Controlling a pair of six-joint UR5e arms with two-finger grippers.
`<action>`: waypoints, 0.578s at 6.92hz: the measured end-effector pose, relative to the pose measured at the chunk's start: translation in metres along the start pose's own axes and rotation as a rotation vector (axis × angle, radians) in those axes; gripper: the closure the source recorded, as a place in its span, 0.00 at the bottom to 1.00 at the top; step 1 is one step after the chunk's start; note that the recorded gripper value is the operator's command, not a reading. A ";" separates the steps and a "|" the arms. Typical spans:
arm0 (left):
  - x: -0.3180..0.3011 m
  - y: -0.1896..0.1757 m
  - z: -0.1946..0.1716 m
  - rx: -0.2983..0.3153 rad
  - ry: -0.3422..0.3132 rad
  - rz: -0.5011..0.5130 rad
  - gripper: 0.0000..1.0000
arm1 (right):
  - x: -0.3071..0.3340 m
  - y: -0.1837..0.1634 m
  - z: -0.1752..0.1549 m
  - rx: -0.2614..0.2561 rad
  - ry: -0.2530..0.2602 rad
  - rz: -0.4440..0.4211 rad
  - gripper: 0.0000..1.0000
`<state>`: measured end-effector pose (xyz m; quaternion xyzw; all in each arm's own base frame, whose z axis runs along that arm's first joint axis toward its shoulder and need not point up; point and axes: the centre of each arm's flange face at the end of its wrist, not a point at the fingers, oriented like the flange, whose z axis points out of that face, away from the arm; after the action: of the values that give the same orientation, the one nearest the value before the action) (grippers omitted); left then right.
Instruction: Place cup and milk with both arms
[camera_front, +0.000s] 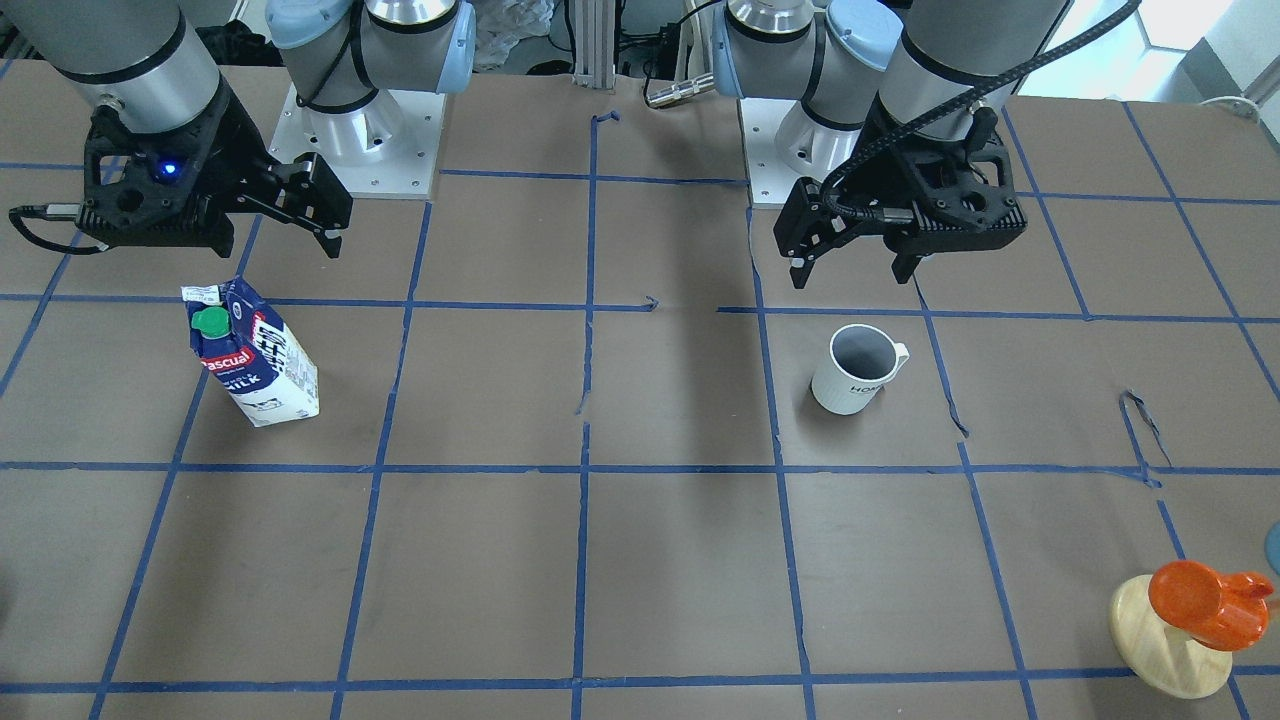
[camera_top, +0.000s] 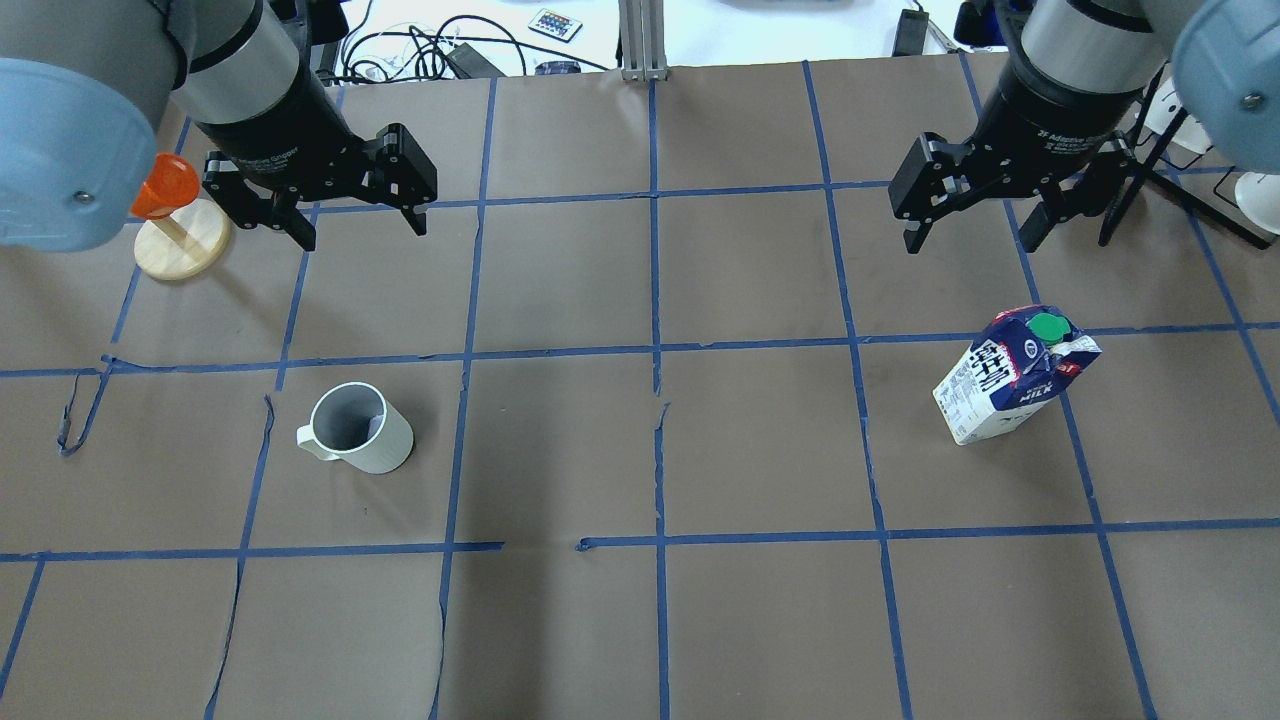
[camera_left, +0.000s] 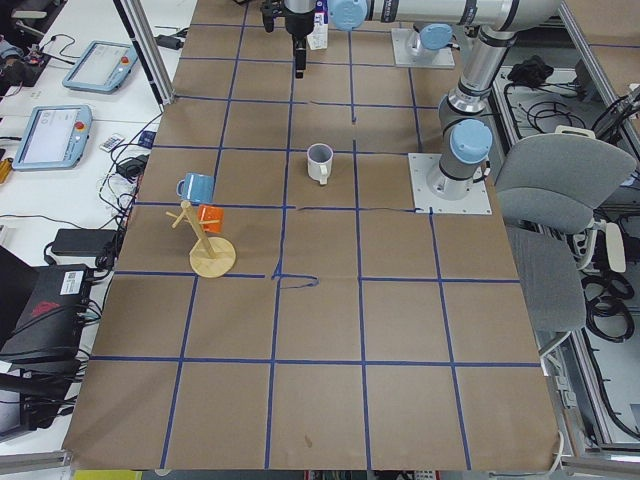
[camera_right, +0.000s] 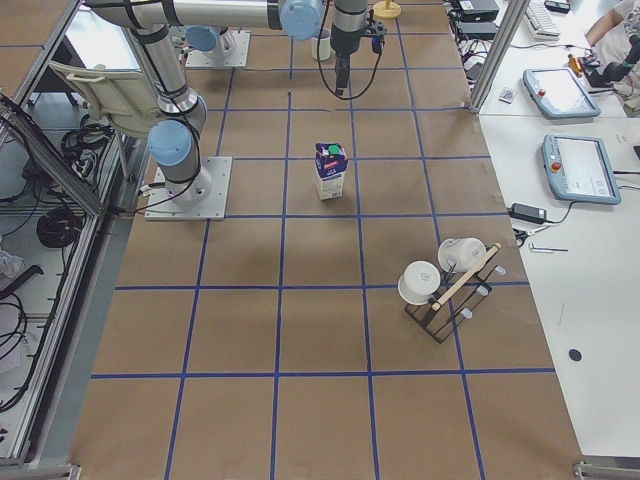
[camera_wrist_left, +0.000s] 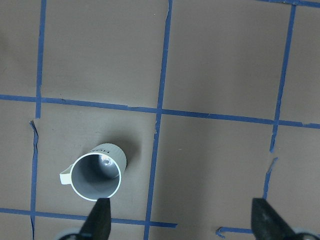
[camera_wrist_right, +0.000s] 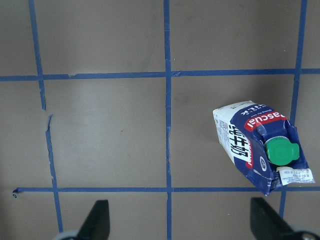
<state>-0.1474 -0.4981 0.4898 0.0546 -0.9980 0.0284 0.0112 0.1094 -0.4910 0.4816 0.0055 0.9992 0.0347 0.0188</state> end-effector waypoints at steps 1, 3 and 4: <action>0.000 0.000 0.000 0.000 0.000 0.000 0.00 | 0.000 0.000 -0.001 0.002 0.000 0.001 0.00; 0.000 0.000 0.000 0.000 0.000 0.000 0.00 | 0.001 -0.001 -0.002 0.007 0.000 0.006 0.00; 0.000 0.000 0.000 -0.001 0.000 0.000 0.00 | 0.001 -0.001 -0.002 0.008 0.000 0.006 0.00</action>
<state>-0.1476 -0.4980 0.4895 0.0544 -0.9981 0.0281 0.0112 0.1086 -0.4920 0.4833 0.0087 0.9993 0.0308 0.0185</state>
